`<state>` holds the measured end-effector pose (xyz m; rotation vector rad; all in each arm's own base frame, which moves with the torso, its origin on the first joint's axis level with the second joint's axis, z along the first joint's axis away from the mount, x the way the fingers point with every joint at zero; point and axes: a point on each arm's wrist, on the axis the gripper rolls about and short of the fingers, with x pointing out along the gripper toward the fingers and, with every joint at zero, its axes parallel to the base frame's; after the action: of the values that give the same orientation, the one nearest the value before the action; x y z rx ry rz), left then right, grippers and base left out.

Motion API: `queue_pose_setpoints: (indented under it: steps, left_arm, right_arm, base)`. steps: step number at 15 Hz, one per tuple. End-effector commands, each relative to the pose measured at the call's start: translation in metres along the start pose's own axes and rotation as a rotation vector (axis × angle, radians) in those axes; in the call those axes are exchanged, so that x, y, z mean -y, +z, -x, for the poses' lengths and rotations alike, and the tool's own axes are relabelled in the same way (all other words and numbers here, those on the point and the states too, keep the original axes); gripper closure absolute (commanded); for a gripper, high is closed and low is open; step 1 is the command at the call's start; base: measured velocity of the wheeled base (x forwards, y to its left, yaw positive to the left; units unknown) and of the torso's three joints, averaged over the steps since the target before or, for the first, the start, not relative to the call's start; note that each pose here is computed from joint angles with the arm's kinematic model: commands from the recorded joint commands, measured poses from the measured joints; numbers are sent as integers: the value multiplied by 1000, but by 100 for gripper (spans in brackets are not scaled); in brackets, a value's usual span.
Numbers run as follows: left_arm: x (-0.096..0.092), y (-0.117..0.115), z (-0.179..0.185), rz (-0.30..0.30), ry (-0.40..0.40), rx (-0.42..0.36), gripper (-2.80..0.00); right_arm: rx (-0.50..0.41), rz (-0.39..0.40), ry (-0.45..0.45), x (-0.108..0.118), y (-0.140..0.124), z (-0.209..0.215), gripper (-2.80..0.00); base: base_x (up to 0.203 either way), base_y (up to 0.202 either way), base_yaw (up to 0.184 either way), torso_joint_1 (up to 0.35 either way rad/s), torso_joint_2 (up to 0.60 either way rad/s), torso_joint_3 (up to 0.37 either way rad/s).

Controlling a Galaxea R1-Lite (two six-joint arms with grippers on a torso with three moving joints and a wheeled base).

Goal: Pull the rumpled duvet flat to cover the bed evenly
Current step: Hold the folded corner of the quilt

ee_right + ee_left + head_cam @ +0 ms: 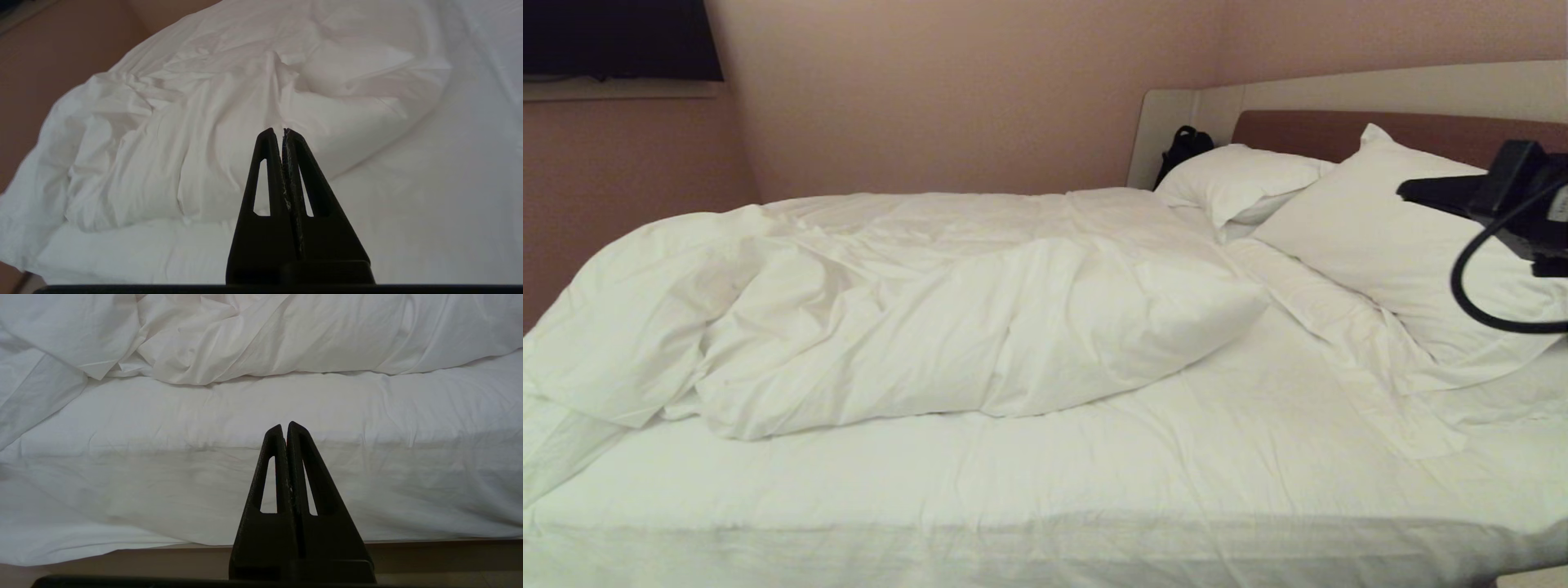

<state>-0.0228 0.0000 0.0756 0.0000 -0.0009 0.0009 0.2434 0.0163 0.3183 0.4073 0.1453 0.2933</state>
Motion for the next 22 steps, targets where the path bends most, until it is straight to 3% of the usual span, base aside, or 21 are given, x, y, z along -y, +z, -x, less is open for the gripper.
queue_pose_setpoints:
  steps: [1,3,7,9,14,17,22]
  left_arm:
    - [0,0,0,0,1,1,0]
    - [0,0,0,-1,1,1,0]
    - [0,0,0,-1,1,1,0]
    - [0,0,0,-1,1,1,0]
    - [0,0,0,0,1,1,0]
    - [0,0,0,0,1,1,0]
    - [0,0,0,-2,1,1,0]
  right_arm:
    - [-14,-106,9,18,-7,-52,0]
    - [-19,-180,25,27,-5,-86,0]
    - [-62,-372,141,36,1,-131,0]
    - [-86,-432,146,44,-5,-150,0]
    - [-171,-513,120,73,-39,-201,0]
    - [-245,-571,159,81,-54,-213,0]
    - [-305,-592,156,85,-76,-227,0]
  base:
    - [0,0,0,0,0,0]
    - [0,0,0,0,0,0]
    - [0,0,0,0,0,0]
    - [0,0,0,0,0,0]
    - [0,0,0,0,0,0]
    - [0,0,0,0,0,0]
    - [0,0,0,0,0,0]
